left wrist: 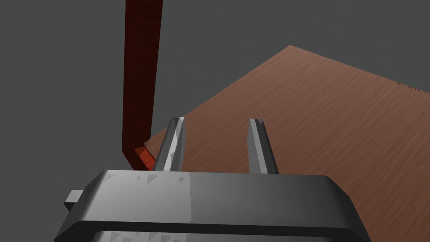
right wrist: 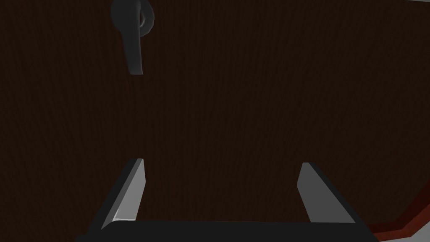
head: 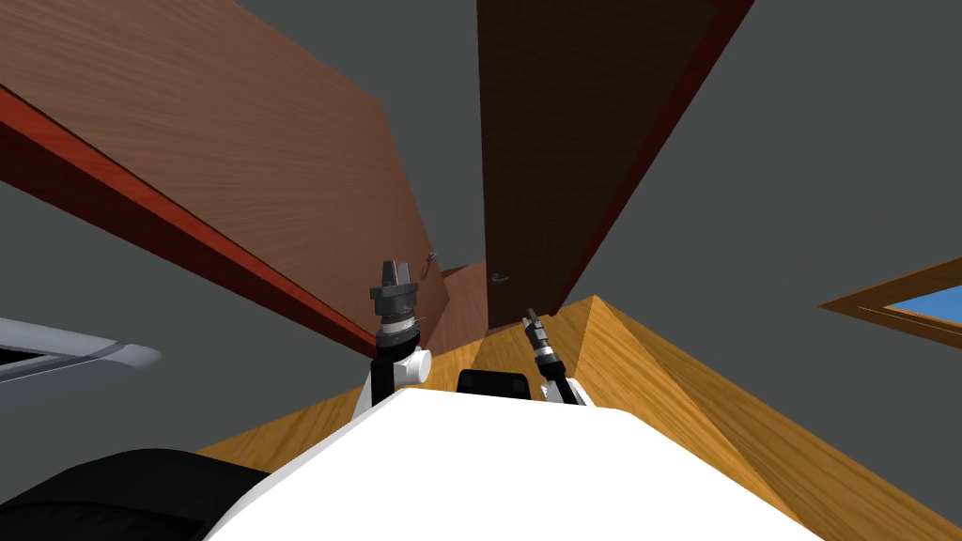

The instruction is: Push the door open

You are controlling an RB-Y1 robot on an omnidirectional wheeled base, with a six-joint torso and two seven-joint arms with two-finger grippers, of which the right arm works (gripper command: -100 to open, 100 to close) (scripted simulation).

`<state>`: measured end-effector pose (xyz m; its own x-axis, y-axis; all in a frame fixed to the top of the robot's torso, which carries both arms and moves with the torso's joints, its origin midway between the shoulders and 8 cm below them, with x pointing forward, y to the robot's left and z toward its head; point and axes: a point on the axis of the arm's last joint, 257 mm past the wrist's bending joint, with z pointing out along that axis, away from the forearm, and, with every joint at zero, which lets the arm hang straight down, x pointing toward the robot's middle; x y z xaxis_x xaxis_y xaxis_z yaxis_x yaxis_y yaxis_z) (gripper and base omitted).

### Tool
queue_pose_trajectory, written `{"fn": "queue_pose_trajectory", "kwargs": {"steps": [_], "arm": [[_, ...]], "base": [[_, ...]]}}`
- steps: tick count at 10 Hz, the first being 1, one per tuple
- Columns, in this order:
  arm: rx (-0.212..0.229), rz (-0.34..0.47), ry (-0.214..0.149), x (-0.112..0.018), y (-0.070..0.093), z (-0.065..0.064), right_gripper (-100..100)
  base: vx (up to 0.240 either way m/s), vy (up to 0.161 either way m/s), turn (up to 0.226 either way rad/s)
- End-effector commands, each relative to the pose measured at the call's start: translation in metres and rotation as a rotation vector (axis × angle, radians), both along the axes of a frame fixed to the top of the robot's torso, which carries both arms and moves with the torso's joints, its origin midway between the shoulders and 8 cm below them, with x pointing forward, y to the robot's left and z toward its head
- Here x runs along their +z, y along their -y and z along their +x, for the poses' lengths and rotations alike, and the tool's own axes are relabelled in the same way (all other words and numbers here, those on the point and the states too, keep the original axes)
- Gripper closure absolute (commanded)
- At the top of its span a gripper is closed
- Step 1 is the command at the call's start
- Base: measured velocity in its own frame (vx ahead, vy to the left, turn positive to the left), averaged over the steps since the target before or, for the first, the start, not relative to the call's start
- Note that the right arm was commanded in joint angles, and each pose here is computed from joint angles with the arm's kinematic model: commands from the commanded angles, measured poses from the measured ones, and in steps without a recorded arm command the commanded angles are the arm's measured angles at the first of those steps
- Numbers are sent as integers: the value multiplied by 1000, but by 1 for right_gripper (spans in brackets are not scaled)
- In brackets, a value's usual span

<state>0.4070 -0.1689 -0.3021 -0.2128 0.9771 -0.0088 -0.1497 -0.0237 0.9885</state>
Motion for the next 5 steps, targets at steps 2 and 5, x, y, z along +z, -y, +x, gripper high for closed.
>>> {"fn": "queue_pose_trajectory", "kwargs": {"steps": [2, 5], "arm": [[27, -6, -26, -17, -9, -3, -100], [63, -15, -59, -37, -22, -9, -100]], "base": [[93, -47, 6], [88, -33, 7]]}}
